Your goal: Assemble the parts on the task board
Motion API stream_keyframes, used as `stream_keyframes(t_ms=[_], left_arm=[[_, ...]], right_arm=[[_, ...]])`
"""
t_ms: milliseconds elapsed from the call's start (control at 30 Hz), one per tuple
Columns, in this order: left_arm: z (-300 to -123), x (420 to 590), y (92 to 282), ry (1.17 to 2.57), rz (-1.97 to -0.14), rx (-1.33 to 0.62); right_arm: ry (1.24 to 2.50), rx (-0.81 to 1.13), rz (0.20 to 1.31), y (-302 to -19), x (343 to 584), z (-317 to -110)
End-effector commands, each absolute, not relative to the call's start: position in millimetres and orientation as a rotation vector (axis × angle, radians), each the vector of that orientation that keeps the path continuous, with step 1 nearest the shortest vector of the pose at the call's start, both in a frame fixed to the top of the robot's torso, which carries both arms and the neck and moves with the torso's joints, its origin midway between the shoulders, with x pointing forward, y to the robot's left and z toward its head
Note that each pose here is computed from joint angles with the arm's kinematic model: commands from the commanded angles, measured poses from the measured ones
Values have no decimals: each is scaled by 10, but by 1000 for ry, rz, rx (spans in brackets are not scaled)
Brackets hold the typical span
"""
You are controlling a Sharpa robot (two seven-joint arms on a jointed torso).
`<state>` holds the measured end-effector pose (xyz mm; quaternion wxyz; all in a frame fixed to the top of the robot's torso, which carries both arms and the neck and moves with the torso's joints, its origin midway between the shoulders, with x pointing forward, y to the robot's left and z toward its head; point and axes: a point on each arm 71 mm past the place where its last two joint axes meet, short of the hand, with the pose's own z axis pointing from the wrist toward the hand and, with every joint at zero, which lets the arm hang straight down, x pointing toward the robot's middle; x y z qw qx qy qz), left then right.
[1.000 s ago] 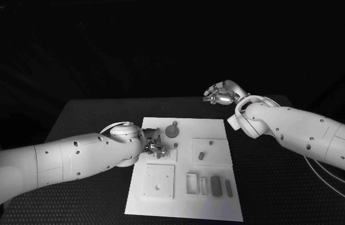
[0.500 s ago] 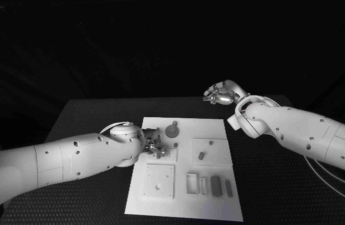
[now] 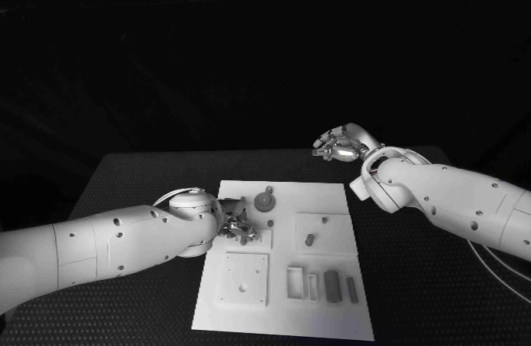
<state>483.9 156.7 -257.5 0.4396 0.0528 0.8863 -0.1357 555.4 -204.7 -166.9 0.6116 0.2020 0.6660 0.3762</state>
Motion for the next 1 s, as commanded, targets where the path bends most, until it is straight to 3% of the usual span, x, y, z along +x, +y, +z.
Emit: stream_keyframes(t_ms=[33, 1000], left_arm=[[-2581, 4827, 1542, 2210, -339, 152], [-2584, 4842, 1560, 2210, -337, 139]], right_arm=[[1544, 453, 882, -2028, 5550, -1670], [1544, 453, 881, -2031, 5550, -1670]])
